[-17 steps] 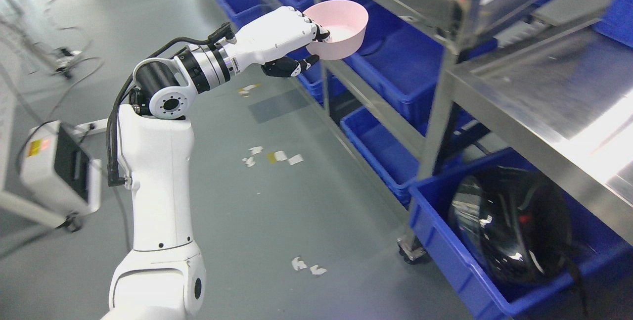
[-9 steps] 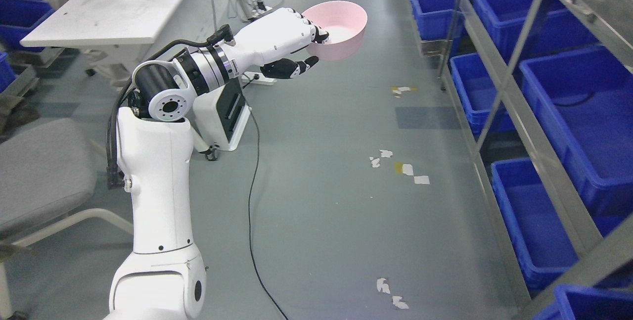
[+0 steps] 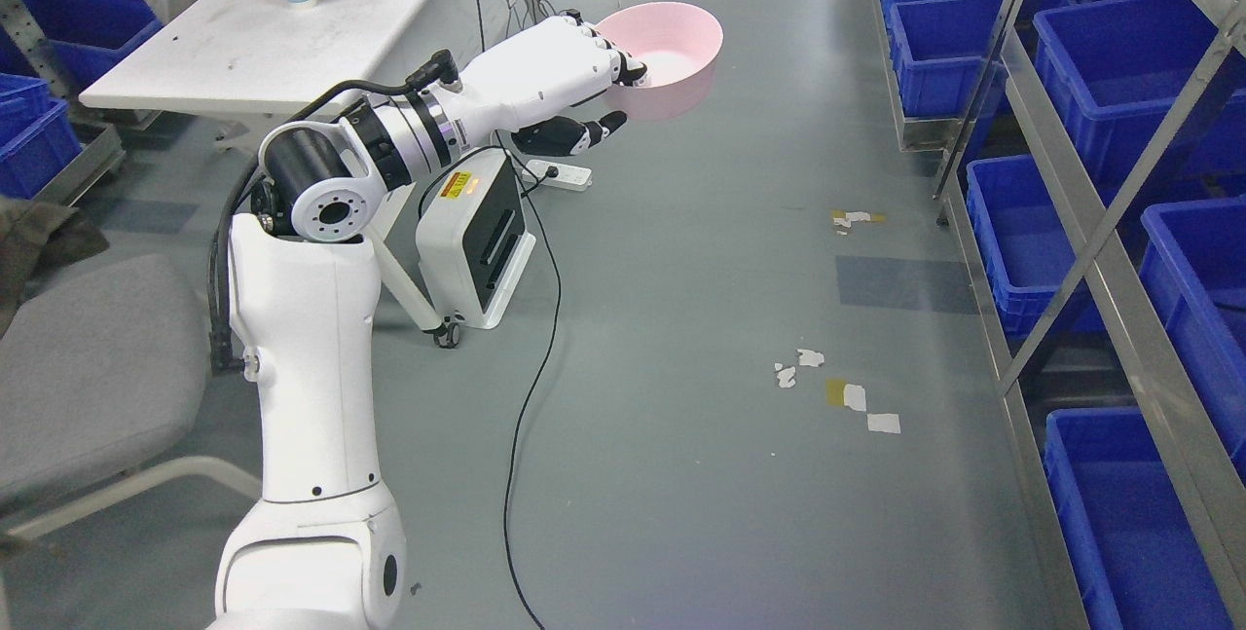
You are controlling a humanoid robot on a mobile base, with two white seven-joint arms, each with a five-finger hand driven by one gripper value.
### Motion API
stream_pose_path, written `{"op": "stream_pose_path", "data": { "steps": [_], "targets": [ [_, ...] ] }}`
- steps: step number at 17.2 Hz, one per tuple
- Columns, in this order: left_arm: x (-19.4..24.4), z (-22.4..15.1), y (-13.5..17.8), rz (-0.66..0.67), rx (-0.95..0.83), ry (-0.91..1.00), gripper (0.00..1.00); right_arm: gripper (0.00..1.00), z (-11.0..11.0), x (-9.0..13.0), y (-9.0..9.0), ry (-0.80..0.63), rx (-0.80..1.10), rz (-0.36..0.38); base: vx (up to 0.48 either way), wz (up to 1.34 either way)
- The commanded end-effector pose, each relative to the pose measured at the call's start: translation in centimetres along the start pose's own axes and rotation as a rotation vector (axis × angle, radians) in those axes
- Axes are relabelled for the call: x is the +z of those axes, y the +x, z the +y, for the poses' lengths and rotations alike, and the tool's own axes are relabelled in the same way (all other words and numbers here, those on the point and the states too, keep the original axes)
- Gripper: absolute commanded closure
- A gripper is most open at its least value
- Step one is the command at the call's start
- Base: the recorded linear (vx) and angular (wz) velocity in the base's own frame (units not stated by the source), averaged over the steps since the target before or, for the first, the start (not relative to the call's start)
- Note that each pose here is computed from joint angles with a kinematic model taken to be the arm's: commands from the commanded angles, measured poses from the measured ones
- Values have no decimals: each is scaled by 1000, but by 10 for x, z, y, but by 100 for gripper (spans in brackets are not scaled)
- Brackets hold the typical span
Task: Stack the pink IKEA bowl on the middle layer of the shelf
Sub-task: 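Hold the pink bowl raised in the left hand while the robot turns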
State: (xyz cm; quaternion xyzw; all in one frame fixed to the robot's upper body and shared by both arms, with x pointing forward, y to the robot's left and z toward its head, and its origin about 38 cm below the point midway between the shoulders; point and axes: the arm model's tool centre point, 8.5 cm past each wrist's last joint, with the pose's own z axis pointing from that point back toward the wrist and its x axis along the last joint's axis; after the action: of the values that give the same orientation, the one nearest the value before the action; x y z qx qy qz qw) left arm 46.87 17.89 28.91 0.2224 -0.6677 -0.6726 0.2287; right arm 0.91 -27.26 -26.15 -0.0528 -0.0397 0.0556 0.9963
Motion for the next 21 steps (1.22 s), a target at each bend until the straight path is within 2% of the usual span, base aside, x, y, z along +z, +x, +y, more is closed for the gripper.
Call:
{"op": "stream_pose_path", "data": {
  "steps": [1, 8, 12, 21],
  "targets": [
    [6, 3, -3, 12, -17, -2, 97, 0, -10, 0, -10, -19, 2, 8, 338, -247],
    [6, 1, 2, 3, -23, -6, 97, 0, -10, 0, -10, -19, 2, 8, 309, -144],
    [-14, -2, 26, -98, -31, -22, 97, 0, -10, 0, -10, -19, 2, 8, 324, 3],
    [-22, 1, 33, -130, -45, -26, 97, 0, -10, 0, -10, -19, 1, 8, 296, 85]
  ]
}}
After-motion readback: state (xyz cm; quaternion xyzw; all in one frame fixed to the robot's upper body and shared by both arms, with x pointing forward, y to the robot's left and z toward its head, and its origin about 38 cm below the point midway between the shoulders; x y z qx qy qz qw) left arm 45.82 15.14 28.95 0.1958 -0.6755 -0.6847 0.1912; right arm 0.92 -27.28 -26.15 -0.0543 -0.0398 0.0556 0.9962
